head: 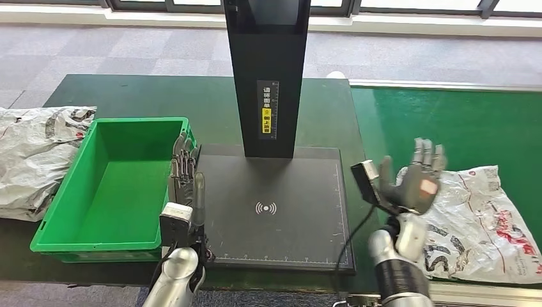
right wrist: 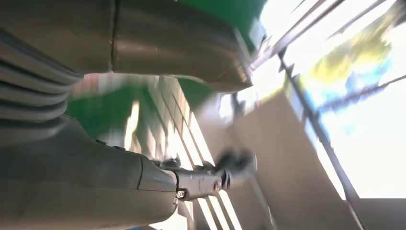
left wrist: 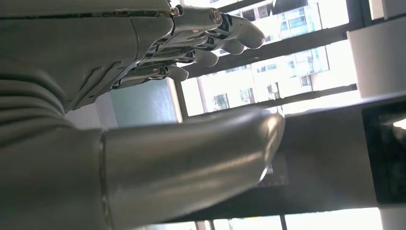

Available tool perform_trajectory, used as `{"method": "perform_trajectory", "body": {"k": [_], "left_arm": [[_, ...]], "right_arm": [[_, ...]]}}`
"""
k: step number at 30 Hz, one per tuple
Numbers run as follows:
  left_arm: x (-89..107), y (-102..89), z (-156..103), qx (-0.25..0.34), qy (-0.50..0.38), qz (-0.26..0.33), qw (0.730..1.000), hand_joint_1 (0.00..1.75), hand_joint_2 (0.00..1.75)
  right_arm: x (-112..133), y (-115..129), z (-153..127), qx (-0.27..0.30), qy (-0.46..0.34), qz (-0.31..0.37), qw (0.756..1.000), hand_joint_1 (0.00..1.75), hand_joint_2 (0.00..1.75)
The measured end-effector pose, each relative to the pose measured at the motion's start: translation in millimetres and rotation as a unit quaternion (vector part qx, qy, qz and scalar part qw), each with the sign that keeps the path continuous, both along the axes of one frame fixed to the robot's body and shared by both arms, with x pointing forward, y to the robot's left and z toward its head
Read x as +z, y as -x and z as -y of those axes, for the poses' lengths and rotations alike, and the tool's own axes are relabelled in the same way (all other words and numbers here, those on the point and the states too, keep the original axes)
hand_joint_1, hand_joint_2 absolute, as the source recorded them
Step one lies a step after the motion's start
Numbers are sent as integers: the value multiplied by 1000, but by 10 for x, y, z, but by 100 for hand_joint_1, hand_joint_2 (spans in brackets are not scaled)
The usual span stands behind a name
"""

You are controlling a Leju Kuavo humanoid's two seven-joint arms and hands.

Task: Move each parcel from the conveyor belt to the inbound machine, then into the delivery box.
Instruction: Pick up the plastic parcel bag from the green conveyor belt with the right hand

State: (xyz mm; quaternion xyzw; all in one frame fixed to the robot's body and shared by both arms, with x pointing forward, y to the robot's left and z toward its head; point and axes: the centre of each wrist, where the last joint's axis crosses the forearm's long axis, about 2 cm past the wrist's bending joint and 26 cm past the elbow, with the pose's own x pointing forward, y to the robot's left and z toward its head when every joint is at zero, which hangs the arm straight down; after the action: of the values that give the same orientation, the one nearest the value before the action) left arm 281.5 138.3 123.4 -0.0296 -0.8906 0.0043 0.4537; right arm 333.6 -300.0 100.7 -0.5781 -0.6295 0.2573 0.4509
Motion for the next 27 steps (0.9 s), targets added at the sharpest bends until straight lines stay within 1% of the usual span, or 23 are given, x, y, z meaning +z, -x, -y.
{"method": "perform_trajectory", "body": {"k": [1, 2, 3, 5, 9, 17, 27], "left_arm": [[-1, 2, -15, 3, 1, 0, 1000, 0, 175], [2, 2, -25, 5, 1, 1, 1000, 0, 175], [4, 1, -32, 6, 2, 1, 1000, 0, 175], [5, 0, -43, 9, 2, 1, 1000, 0, 175], [5, 0, -59, 13, 3, 1, 1000, 0, 175], [18, -1, -86, 18, 5, 4, 1000, 0, 175], [21, -1, -89, 19, 5, 4, 1000, 0, 175]], "right_arm": [[1, 13, 216, -29, 48, -10, 998, 0, 175], [-19, 51, 371, -56, 63, -20, 996, 0, 175], [-55, 103, 478, -84, 54, -27, 995, 0, 175], [-122, 193, 581, -127, 22, -36, 991, 0, 175], [-158, 258, 665, -170, -7, -39, 985, 0, 175], [-160, 301, 727, -198, -21, -38, 979, 0, 175], [-178, 327, 749, -206, -23, -41, 977, 0, 175]]}}
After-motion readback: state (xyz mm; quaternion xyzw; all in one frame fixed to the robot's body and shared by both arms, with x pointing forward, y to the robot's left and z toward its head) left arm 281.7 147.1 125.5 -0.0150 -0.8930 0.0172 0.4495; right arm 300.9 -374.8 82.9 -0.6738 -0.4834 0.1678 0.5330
